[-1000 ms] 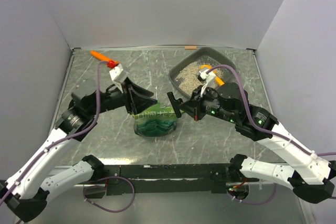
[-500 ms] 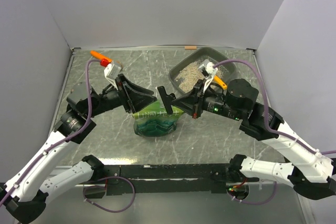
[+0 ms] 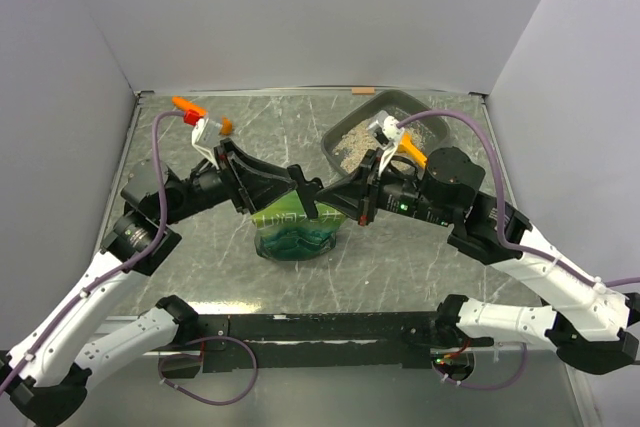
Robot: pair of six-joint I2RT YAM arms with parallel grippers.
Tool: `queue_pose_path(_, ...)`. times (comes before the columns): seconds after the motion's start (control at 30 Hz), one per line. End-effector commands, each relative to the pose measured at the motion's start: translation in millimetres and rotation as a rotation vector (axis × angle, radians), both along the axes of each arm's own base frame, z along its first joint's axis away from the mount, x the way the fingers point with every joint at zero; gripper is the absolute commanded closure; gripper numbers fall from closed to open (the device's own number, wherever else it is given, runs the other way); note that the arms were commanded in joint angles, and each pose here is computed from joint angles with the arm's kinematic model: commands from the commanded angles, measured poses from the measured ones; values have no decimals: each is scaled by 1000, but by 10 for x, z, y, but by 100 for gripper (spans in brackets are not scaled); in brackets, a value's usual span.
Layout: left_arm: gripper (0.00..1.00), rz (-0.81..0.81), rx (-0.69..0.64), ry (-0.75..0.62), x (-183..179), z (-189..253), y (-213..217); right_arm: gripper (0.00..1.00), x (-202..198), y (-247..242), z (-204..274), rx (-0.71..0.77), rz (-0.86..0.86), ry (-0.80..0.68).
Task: Fill the litter box with clean litter
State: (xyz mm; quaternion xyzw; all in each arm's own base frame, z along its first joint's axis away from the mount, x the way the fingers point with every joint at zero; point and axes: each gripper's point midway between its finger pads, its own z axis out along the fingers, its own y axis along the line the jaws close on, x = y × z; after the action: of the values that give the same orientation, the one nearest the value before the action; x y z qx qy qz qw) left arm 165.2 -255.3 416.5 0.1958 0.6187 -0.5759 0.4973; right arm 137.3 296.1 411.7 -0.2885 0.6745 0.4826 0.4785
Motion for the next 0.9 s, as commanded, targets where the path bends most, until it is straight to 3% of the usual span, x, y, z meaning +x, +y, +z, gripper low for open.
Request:
queue_pose_path(0.0, 53, -39, -66, -56, -147, 233, 34, 100, -98, 74, 310, 92, 55, -56)
queue_pose_path(0.17, 55, -51, -83, -66, -168, 263, 29, 100, -106, 124, 279, 91, 70, -42)
queue_pose_path(0.27, 65, -66, -83, -61, -178, 254, 11, 100, -110, 142, 272, 98, 75, -38)
queue_pose_path(0.37, 82, -74, -80, -65, -187, 245, 4, 100, -113, 148, 256, 93, 75, -35)
queue_pose_path(0.43, 98, -85, -78, -72, -204, 246, -2, 100, -124, 144, 262, 96, 78, -36)
queue_pose_path(0.5, 99, -87, -73, -74, -209, 241, -2, 100, -114, 133, 242, 89, 69, -30)
queue_pose_path(0.53, 99, -87, -72, -75, -209, 237, 1, 74, -99, 122, 228, 83, 60, -30)
queue_pose_path(0.6, 99, -80, -66, -81, -225, 239, 23, 40, -54, 77, 153, 47, 28, -32)
queue_pose_path(0.7, 99, -69, -46, -86, -248, 213, 57, 29, 9, -46, 76, 19, -26, -74)
queue_pose_path(0.87, 99, -91, -47, -98, -348, 227, 95, 21, 23, -165, 47, -23, -45, -150)
